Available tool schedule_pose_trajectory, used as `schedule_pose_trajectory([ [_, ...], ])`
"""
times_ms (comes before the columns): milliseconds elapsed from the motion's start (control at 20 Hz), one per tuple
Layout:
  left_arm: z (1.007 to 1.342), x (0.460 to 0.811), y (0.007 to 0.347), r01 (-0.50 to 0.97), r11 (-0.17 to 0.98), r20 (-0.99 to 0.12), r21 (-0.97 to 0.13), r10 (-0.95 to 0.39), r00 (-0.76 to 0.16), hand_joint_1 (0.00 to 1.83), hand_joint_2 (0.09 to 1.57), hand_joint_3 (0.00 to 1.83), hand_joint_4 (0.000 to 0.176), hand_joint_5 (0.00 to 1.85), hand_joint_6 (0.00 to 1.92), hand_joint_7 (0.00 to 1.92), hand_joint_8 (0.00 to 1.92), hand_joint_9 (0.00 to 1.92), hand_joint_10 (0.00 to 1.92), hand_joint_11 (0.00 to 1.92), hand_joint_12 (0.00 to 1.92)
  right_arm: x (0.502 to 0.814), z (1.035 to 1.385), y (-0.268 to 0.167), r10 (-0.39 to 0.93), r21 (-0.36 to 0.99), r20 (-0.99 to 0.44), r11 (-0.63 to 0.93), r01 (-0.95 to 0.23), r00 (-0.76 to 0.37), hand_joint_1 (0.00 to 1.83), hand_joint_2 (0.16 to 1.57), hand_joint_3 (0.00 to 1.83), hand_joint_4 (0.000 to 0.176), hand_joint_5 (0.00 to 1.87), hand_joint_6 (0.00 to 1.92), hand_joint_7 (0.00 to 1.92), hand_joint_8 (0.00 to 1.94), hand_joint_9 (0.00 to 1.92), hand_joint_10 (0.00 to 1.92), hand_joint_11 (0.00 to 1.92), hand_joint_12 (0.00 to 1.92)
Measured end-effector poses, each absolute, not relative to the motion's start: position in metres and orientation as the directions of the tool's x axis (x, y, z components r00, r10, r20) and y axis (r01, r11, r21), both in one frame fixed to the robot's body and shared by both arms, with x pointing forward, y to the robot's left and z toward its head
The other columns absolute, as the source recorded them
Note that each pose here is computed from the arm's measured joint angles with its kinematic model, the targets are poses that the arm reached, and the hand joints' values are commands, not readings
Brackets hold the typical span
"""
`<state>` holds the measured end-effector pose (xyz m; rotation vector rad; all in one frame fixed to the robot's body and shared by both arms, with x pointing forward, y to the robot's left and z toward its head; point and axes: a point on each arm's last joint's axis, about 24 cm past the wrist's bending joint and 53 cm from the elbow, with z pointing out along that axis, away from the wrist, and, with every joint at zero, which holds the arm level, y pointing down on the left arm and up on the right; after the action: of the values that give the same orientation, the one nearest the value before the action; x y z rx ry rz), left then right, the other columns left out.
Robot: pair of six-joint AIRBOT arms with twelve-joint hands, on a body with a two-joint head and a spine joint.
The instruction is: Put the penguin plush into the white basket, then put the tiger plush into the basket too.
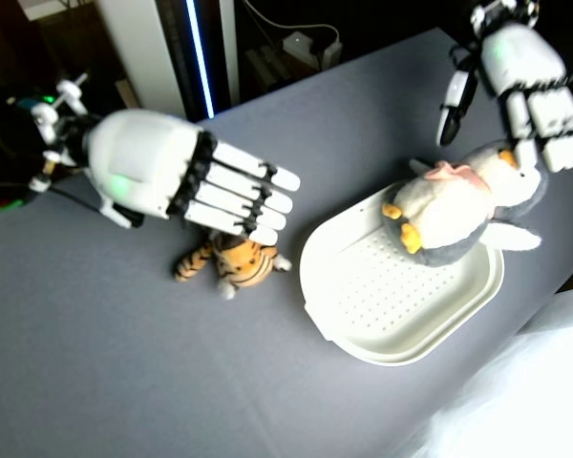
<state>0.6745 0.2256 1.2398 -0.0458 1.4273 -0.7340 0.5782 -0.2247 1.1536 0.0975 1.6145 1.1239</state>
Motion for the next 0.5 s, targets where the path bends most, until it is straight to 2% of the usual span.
schedule_pose_trajectory([
  [50, 1.240, 0.665, 0.221, 0.455, 0.757, -0.861, -0.469, -0.507, -0.043, 0.77, 0.78, 0.00, 0.172, 0.00, 0.00, 0.00, 0.00, 0.00, 0.00, 0.00, 0.00, 0.574, 1.155, -0.225, 0.569, 0.690, -0.722, 0.547, -0.474, -0.394, 0.98, 1.13, 0.00, 0.074, 0.34, 0.00, 0.27, 0.00, 0.32, 0.00, 0.35, 0.13],
  [100, 1.241, 0.655, 0.218, 0.477, 0.737, -0.851, -0.479, -0.524, -0.045, 0.77, 0.79, 0.00, 0.175, 0.00, 0.00, 0.00, 0.00, 0.00, 0.00, 0.00, 0.00, 0.568, 1.154, -0.223, 0.552, 0.688, -0.725, 0.548, -0.476, -0.411, 0.97, 1.11, 0.00, 0.091, 0.31, 0.00, 0.25, 0.00, 0.32, 0.00, 0.35, 0.13],
  [150, 1.238, 0.644, 0.217, 0.492, 0.726, -0.848, -0.480, -0.527, -0.049, 0.70, 0.78, 0.00, 0.176, 0.00, 0.00, 0.00, 0.00, 0.00, 0.00, 0.00, 0.00, 0.559, 1.153, -0.218, 0.522, 0.682, -0.732, 0.548, -0.484, -0.438, 0.95, 1.07, 0.00, 0.138, 0.25, 0.00, 0.20, 0.00, 0.29, 0.00, 0.31, 0.15],
  [200, 1.237, 0.636, 0.218, 0.496, 0.724, -0.849, -0.479, -0.527, -0.051, 0.71, 0.74, 0.00, 0.176, 0.00, 0.00, 0.00, 0.00, 0.00, 0.00, 0.00, 0.00, 0.551, 1.150, -0.215, 0.497, 0.678, -0.735, 0.550, -0.489, -0.461, 0.97, 1.01, 0.01, 0.168, 0.22, 0.00, 0.20, 0.00, 0.29, 0.00, 0.30, 0.19],
  [250, 1.239, 0.629, 0.221, 0.496, 0.724, -0.846, -0.480, -0.531, -0.043, 0.72, 0.72, 0.00, 0.176, 0.00, 0.00, 0.00, 0.00, 0.00, 0.00, 0.00, 0.00, 0.544, 1.148, -0.213, 0.472, 0.672, -0.740, 0.554, -0.491, -0.479, 0.97, 0.99, 0.00, 0.174, 0.21, 0.00, 0.21, 0.00, 0.30, 0.00, 0.26, 0.31],
  [350, 1.251, 0.614, 0.227, 0.519, 0.720, -0.843, -0.461, -0.538, -0.003, 0.72, 0.70, 0.00, 0.176, 0.00, 0.00, 0.00, 0.00, 0.00, 0.00, 0.00, 0.00, 0.536, 1.149, -0.216, 0.440, 0.658, -0.750, 0.571, -0.491, -0.494, 0.89, 1.03, 0.00, 0.176, 0.17, 0.00, 0.15, 0.01, 0.24, 0.01, 0.05, 0.72],
  [400, 1.254, 0.610, 0.227, 0.526, 0.718, -0.841, -0.457, -0.541, 0.007, 0.72, 0.71, 0.00, 0.176, 0.00, 0.00, 0.00, 0.00, 0.00, 0.00, 0.00, 0.00, 0.534, 1.148, -0.219, 0.435, 0.656, -0.752, 0.576, -0.488, -0.496, 0.90, 1.03, 0.00, 0.176, 0.18, 0.00, 0.15, 0.01, 0.22, 0.00, 0.01, 0.78],
  [500, 1.252, 0.604, 0.227, 0.526, 0.712, -0.835, -0.465, -0.550, 0.006, 0.73, 0.71, 0.00, 0.176, 0.00, 0.00, 0.00, 0.00, 0.00, 0.00, 0.00, 0.00, 0.532, 1.134, -0.225, 0.414, 0.654, -0.745, 0.607, -0.451, -0.523, 0.99, 1.01, 0.00, 0.176, 0.24, 0.00, 0.24, 0.00, 0.30, 0.01, 0.02, 0.89],
])
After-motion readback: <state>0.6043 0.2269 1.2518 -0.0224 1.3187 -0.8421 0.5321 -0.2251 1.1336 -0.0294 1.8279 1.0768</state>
